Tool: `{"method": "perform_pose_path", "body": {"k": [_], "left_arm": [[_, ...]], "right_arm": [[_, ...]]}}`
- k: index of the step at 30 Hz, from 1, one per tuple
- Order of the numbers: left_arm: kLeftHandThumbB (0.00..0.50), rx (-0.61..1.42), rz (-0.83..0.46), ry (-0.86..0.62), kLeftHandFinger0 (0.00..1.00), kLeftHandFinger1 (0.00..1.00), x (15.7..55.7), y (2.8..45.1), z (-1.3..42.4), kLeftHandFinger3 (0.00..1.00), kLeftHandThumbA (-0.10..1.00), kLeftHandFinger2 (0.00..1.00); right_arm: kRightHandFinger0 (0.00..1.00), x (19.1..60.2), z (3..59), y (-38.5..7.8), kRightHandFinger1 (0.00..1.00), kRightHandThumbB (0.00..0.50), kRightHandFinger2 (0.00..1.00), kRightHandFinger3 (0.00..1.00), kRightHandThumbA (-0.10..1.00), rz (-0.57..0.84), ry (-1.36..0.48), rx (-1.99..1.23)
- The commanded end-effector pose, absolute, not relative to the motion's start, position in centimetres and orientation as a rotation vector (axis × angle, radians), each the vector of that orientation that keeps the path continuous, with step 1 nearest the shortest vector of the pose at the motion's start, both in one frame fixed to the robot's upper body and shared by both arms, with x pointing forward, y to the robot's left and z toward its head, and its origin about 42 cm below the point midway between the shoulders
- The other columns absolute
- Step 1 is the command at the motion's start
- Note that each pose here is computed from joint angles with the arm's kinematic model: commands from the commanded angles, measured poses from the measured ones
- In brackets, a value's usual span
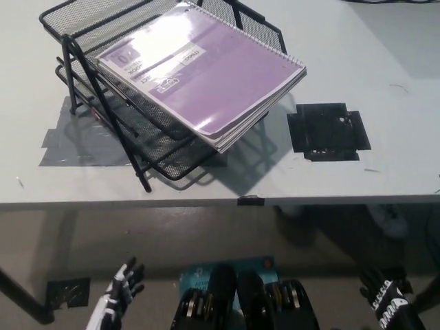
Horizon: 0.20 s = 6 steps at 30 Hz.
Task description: A person hands a notebook to the robot and the robot grabs it with its right hand and places it in the file tray kept in the centre of the desk infront of it.
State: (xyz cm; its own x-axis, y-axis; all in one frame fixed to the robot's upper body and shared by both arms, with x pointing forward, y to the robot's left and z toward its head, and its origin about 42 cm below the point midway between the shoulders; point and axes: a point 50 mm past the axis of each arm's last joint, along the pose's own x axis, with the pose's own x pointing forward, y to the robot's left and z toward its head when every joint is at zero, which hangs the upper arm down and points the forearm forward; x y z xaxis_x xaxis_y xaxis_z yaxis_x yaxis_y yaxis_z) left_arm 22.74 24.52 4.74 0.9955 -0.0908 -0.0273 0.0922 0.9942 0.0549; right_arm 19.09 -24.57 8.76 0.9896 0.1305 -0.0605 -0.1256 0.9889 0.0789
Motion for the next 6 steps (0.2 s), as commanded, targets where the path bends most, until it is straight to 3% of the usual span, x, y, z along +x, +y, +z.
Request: {"method": "perform_pose_path", "body": {"k": [1,6], "left_arm": [[0.5,0.037,0.01,-0.055,1.0,1.0,23.74,25.29,5.94,1.0,1.0,1.0],[0.5,0.042,0.008,-0.049,1.0,1.0,23.69,25.18,5.88,1.0,1.0,1.0]], "right_arm": [[1.0,20.13,9.53,-24.79,1.0,0.369,1.0,1.0,1.0,0.077,-0.057,0.058],[1.0,20.02,9.3,-24.65,1.0,0.345,1.0,1.0,1.0,0.085,-0.067,0.049]]}}
